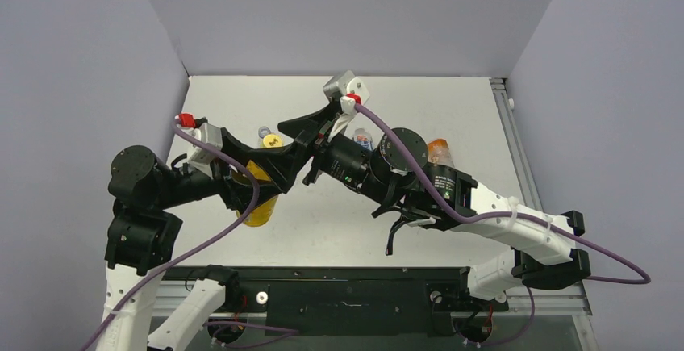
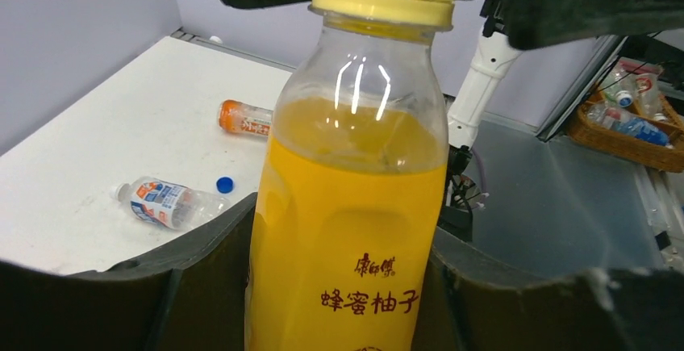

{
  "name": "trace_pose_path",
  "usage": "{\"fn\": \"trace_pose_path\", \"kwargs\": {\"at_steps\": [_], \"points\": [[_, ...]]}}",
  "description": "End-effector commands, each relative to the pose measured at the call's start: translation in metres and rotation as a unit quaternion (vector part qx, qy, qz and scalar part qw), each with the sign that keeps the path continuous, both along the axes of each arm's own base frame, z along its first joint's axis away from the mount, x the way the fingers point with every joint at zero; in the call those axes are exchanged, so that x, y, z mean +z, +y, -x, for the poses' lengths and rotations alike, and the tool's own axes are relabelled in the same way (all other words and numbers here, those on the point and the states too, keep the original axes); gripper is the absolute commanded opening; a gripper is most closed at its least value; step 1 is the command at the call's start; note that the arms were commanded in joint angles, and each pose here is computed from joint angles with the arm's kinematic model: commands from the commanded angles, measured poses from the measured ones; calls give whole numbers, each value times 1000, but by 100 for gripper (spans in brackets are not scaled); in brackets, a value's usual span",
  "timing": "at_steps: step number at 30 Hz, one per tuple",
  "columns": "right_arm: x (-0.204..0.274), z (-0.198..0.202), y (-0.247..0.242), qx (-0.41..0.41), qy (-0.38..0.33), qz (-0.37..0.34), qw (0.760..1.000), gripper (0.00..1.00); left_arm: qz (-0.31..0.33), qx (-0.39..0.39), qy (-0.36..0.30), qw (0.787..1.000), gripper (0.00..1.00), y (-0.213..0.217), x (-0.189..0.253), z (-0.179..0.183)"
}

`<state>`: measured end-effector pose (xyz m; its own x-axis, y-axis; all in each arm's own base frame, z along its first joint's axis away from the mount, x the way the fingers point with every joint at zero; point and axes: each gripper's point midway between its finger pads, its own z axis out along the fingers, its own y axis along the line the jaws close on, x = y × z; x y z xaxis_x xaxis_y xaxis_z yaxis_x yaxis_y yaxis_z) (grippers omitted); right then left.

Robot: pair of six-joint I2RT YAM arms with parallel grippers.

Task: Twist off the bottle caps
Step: Unscrew the bottle cap from the plastic bottle.

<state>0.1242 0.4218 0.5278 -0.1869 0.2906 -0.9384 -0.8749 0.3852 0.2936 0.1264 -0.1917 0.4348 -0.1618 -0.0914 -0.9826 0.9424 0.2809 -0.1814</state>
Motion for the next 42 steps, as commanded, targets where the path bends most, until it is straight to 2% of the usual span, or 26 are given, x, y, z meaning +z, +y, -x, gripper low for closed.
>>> {"fn": "trace_pose_path", "kwargs": {"at_steps": [1, 4, 11, 16, 19, 24, 28, 30, 34, 42], "points": [[19, -2, -8, -15, 18, -27, 999, 73, -16, 29, -45, 998, 36, 6, 1, -4], [20, -5, -2, -19, 27, -15, 999, 72, -30, 43, -59, 997, 34, 9, -4, -9], [13, -8, 4, -15, 37, -2, 999, 56, -32, 66, -76, 994, 29, 13, -2, -15], [9, -9, 6, -15, 39, 9, 999, 50, -26, 79, -75, 994, 26, 14, 0, -20], [8, -9, 5, -15, 40, 9, 999, 39, -21, 81, -72, 994, 25, 14, 2, -21], [13, -12, 0, -24, 34, 3, 999, 13, -14, 73, -60, 995, 25, 12, 4, -19], [23, -14, -11, -23, 14, -6, 1000, 1, 2, 49, -42, 998, 24, 8, 9, -10], [30, -9, -16, -3, -6, -13, 1000, 0, 14, 27, -28, 999, 24, 4, 14, -2], [50, 15, -22, 93, -57, -36, 993, 0, 44, -28, 6, 999, 24, -3, 26, 16], [70, 70, -32, 270, -128, -46, 953, 0, 68, -95, 52, 992, 23, -8, 33, 38]]}}
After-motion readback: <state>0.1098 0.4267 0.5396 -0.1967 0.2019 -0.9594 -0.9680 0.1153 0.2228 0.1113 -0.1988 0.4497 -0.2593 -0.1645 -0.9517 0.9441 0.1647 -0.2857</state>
